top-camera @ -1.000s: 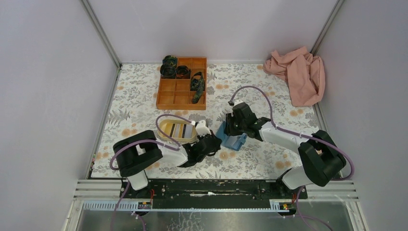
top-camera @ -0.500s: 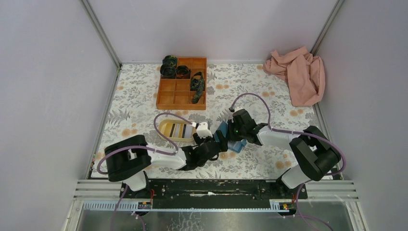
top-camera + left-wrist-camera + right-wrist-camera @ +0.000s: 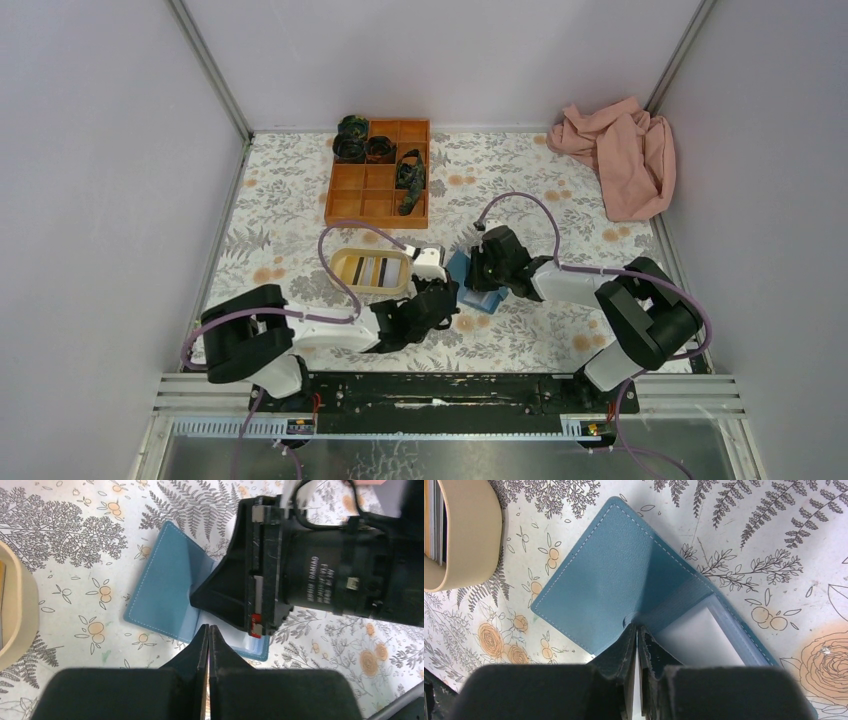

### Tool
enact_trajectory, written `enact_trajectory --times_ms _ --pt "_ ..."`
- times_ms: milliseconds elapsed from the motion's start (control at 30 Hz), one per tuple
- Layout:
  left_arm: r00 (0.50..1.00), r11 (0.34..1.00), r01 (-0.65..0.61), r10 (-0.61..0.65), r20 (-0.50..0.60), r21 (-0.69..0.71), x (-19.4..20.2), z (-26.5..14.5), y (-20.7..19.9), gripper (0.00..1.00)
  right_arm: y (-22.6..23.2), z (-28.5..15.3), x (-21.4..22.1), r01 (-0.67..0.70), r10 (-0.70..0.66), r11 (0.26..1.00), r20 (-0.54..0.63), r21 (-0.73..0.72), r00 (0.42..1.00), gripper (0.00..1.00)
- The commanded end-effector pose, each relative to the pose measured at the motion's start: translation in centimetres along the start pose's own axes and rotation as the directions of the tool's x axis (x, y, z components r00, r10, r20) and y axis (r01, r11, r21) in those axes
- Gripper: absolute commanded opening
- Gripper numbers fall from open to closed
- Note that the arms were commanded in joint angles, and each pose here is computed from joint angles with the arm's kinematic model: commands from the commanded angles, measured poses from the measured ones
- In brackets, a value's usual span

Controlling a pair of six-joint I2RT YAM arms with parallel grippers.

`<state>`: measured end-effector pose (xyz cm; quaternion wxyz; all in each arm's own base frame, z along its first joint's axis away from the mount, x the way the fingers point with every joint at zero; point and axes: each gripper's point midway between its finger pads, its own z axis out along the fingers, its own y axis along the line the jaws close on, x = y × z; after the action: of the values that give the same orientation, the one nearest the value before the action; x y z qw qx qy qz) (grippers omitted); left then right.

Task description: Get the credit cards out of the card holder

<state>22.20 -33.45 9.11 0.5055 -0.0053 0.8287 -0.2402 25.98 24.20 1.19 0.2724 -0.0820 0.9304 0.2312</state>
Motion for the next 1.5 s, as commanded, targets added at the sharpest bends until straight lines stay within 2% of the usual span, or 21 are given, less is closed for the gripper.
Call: enact_trajectory --times_ms 0,200,333,467,733,967,1133,1467 --pt "0.998 0.999 -0.044 0.045 -0.044 0.017 0.1 2.5 0.4 0.0 -1.6 -0.1 2.6 -0.01 0.013 0.999 -0.076 0.047 0.997 0.11" --pt "0.979 0.982 -0.177 0.17 -0.111 -0.059 -0.7 5.9 1.3 0.0 -1.6 -0.4 2.5 -0.008 0.011 0.999 -0.069 0.05 0.998 0.11" --pt "0.972 0.989 -0.137 0.122 -0.199 -0.063 -0.5 8.0 2.3 0.0 -1.5 -0.7 2.4 -0.007 0.01 0.999 -0.061 0.048 0.998 0.11" --pt "0.946 0.978 -0.178 0.139 -0.293 -0.11 1.0 9.0 3.9 0.0 -1.5 -1.3 2.3 -0.005 0.007 0.999 -0.05 0.045 0.999 0.14" --pt "0.899 0.994 -0.091 0.055 -0.434 -0.064 6.6 8.2 4.7 0.0 -1.8 -1.7 2.1 0.016 -0.013 0.998 -0.046 0.064 0.999 0.16" --pt "0.878 0.993 -0.069 0.017 -0.479 -0.092 9.1 8.0 6.0 0.0 -0.7 -2.9 1.5 0.012 -0.012 1.0 -0.016 0.015 1.0 0.22" --pt "0.895 0.994 -0.052 0.002 -0.446 -0.099 8.5 8.4 5.7 0.0 0.6 -4.1 2.6 0.038 -0.038 0.999 -0.019 -0.018 0.999 0.25" --pt "0.911 0.989 -0.062 0.0 -0.412 -0.135 7.3 8.8 5.9 0.0 -1.2 -7.3 5.8 -0.01 0.01 1.0 0.004 0.023 1.0 0.25"
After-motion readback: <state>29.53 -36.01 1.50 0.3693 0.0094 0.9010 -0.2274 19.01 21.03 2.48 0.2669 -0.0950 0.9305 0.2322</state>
